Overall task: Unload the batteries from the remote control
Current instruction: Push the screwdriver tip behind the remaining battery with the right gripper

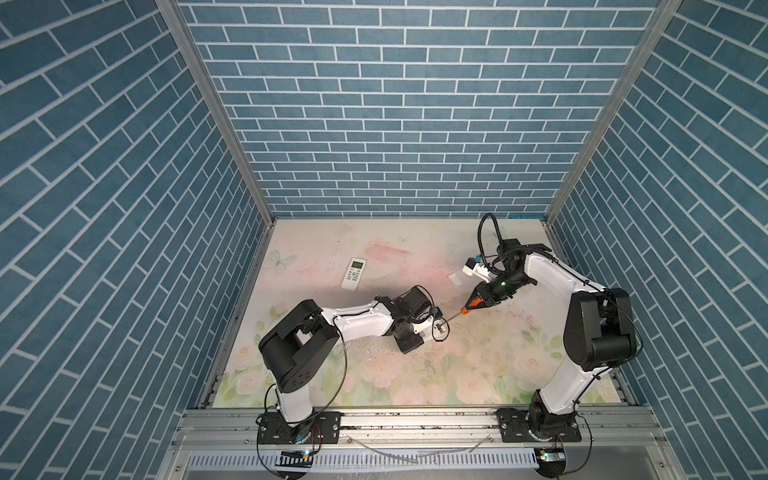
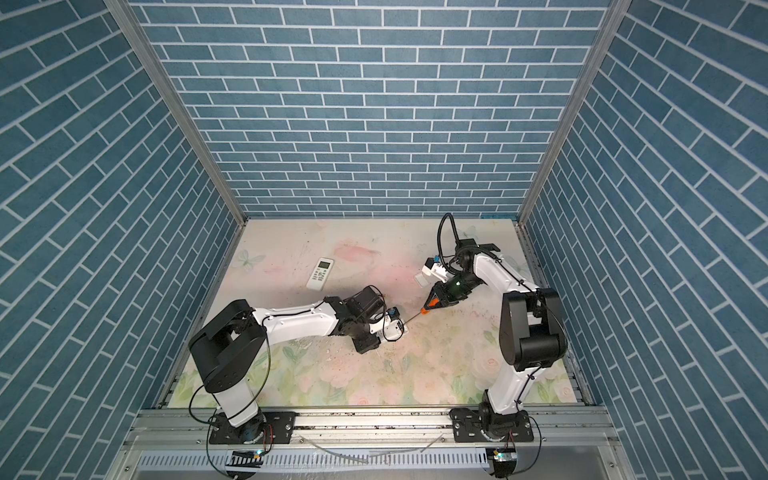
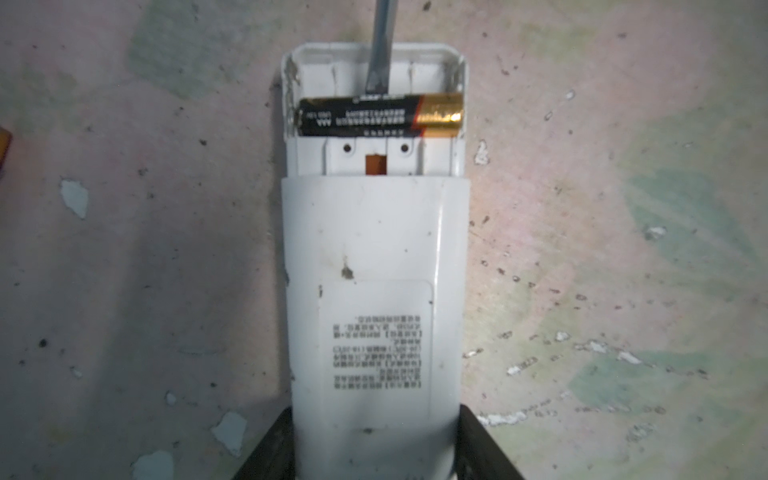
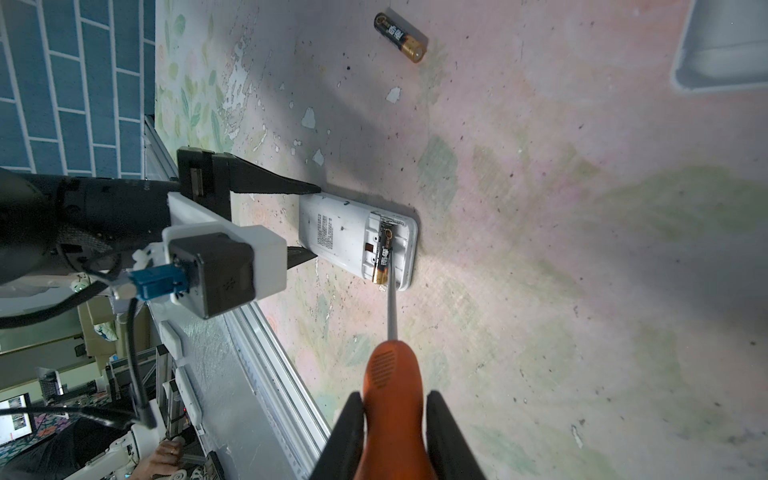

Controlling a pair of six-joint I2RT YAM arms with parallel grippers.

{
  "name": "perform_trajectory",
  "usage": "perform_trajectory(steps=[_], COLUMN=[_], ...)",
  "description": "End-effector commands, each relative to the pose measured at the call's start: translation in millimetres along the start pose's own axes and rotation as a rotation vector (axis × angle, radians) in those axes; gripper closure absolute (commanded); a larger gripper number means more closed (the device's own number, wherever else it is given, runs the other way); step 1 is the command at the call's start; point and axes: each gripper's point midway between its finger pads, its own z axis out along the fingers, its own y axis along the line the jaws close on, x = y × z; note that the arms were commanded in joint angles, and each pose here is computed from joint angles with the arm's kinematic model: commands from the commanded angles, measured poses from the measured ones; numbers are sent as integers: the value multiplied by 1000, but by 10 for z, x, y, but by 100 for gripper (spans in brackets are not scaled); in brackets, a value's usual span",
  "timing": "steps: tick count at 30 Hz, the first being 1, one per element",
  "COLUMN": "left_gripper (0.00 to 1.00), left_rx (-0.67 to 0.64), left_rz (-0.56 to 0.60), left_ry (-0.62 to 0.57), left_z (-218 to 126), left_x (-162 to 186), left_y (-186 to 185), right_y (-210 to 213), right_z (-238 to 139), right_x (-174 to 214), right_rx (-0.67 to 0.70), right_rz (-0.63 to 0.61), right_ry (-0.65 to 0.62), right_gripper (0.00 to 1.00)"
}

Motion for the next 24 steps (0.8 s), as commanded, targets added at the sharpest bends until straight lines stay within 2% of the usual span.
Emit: perform_trajectory(steps=[1, 24], left_gripper=[80, 80], left_rx=[1, -40], left_rz=[4, -38], left_ry=[7, 1], left_z=[148, 110], left_x=[14, 37], left_y=[-10, 50], right_y=[156, 237], right_z=[-12, -63], right_x=[-45, 122], right_rx=[-90, -56], right_rz=[-10, 40], right_ry=[-6, -5], right_gripper=[100, 100])
